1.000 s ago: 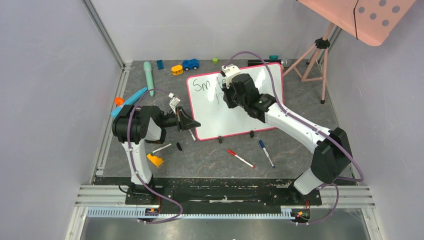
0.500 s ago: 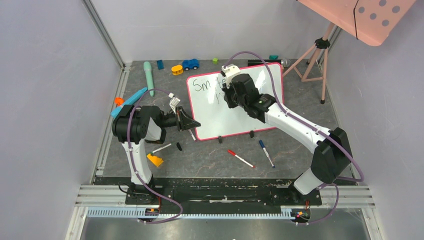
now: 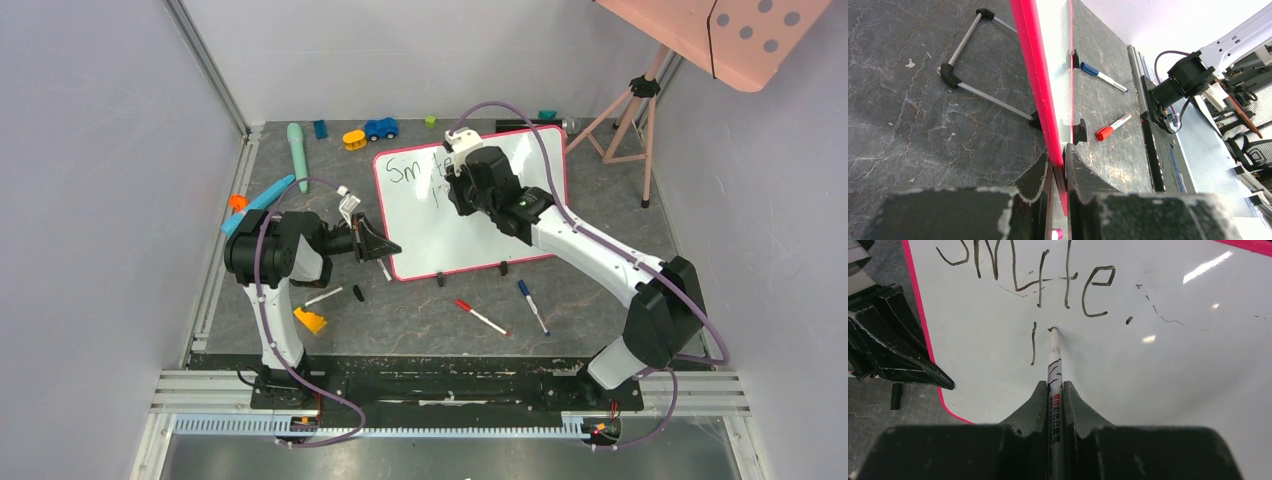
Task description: Write a sentence on the whiteboard
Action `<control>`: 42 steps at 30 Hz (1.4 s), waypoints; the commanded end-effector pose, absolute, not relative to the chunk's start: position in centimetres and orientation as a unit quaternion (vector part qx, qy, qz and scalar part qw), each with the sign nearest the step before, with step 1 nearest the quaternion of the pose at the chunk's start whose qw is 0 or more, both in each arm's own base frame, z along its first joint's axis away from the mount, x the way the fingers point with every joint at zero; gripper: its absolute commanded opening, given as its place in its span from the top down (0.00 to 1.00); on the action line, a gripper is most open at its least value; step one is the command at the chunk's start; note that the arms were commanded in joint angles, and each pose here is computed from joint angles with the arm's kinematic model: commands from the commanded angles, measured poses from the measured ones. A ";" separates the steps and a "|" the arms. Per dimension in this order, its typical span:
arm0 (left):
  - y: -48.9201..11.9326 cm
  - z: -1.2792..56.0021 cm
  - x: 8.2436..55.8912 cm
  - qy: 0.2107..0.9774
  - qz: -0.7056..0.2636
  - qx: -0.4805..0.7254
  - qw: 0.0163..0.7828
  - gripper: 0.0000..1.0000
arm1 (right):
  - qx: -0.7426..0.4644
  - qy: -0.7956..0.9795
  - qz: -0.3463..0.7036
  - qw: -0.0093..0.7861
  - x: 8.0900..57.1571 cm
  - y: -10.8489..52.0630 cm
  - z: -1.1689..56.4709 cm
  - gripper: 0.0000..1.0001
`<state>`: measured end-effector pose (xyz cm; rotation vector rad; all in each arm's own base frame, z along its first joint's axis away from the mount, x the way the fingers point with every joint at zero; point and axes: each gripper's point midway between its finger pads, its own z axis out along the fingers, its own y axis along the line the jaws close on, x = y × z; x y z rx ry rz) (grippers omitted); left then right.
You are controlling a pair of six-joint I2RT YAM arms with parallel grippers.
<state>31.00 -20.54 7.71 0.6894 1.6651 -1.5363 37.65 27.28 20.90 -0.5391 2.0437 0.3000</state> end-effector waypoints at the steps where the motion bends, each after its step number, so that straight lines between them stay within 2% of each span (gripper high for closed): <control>1: -20.8 7.7 30.4 0.617 -0.585 0.333 0.407 0.85 | -0.214 0.817 0.136 0.518 37.9 26.6 24.0 1.00; 7: -20.8 7.6 30.3 0.618 -0.586 0.333 0.406 0.85 | -0.202 0.804 0.156 0.536 37.6 26.3 25.0 1.00; 18: -20.8 7.6 30.3 0.618 -0.585 0.332 0.407 0.84 | -0.220 0.820 0.181 0.496 36.5 27.2 22.1 1.00; 42: -20.8 7.7 30.4 0.618 -0.585 0.332 0.407 0.84 | -0.215 0.833 0.143 0.490 37.9 26.8 20.7 1.00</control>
